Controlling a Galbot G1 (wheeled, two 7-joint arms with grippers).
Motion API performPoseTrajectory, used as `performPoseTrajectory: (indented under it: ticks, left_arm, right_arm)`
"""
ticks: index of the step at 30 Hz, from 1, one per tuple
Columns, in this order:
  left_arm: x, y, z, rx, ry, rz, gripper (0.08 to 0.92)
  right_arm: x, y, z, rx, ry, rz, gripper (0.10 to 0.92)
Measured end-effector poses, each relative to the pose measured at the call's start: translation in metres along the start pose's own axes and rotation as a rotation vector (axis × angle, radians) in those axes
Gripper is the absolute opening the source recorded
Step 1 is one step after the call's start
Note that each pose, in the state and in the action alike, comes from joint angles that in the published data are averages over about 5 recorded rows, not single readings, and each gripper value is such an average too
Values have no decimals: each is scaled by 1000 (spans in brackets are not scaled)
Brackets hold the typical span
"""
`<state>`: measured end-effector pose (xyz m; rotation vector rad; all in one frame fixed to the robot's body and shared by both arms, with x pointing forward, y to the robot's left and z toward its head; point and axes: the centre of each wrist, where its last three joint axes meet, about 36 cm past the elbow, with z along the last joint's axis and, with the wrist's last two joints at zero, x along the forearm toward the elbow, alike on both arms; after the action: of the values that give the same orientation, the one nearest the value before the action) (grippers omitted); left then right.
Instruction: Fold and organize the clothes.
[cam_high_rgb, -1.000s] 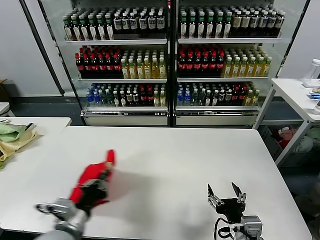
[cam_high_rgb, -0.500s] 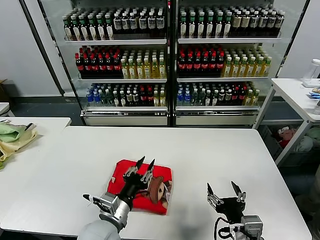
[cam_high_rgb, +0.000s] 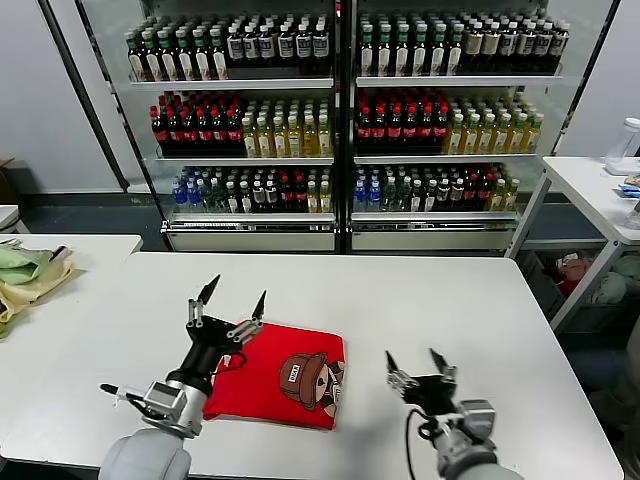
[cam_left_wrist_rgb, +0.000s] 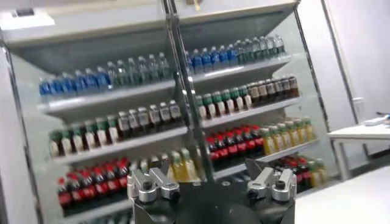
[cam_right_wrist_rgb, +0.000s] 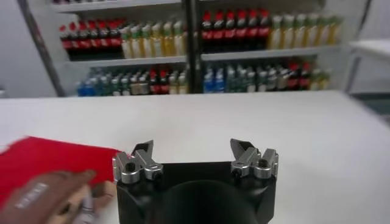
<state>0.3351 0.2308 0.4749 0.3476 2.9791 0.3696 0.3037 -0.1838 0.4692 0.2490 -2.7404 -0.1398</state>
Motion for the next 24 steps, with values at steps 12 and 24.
performPoseTrajectory:
  ticks: [12,24]
  left_arm:
    - [5,12,11,-99,-32,-28,823]
    - [6,15,16,-131,-36,-25,823]
  right_arm:
    - [-59,43,26,-154,166,-147,823]
    - [-74,60,32,-239,249,-149,621]
